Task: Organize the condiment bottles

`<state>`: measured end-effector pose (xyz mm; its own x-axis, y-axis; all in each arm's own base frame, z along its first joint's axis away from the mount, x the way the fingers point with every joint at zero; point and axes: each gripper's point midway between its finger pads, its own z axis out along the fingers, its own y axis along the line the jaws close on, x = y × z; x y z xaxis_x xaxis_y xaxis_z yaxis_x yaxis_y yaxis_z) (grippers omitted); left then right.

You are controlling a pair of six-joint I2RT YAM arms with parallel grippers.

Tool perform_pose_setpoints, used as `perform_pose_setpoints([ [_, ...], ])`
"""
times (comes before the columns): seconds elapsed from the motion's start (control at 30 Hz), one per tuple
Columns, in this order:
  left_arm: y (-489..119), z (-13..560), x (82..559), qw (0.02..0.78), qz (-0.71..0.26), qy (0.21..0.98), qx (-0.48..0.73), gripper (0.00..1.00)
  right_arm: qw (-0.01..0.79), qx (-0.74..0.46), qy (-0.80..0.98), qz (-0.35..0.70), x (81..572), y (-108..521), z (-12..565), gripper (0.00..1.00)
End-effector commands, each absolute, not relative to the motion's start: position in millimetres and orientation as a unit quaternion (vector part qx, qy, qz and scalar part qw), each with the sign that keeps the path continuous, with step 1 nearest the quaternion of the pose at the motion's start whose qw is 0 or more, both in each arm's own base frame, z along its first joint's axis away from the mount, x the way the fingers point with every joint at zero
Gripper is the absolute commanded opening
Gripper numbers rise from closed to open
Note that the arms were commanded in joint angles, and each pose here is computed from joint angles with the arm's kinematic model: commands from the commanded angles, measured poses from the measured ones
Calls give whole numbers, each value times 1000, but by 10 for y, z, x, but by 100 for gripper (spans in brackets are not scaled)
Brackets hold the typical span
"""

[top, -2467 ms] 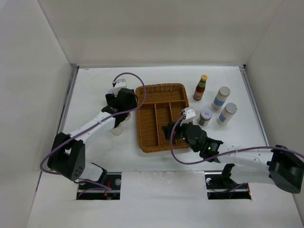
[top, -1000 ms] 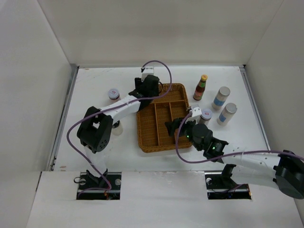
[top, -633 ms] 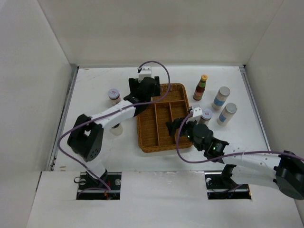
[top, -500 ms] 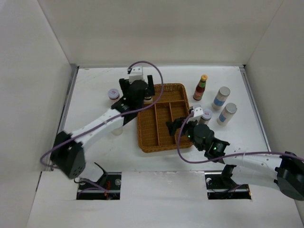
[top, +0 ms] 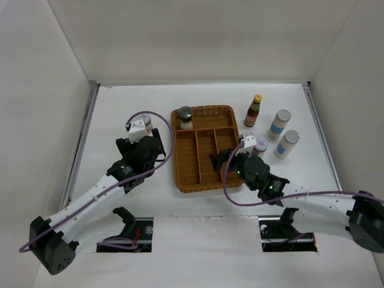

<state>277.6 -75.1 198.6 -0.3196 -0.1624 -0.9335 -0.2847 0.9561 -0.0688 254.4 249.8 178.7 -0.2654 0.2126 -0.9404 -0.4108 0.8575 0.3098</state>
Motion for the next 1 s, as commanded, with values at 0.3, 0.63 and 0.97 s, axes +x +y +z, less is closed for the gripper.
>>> perform_pose_setpoints([
  [0.3, -644, 1271, 2790, 500, 71, 847, -163, 87, 614, -51, 741, 268, 2612, 2539, 1927, 94],
  [0.63, -704, 1136, 2880, 497, 66, 851, -161, 58, 615, -53, 741, 263, 2612, 2542, 1927, 94],
  [0.97, -1245, 2329, 2938, 579, -30, 807, -114, 41, 626, -20, 733, 266, 2630, 2379, 1997, 93],
])
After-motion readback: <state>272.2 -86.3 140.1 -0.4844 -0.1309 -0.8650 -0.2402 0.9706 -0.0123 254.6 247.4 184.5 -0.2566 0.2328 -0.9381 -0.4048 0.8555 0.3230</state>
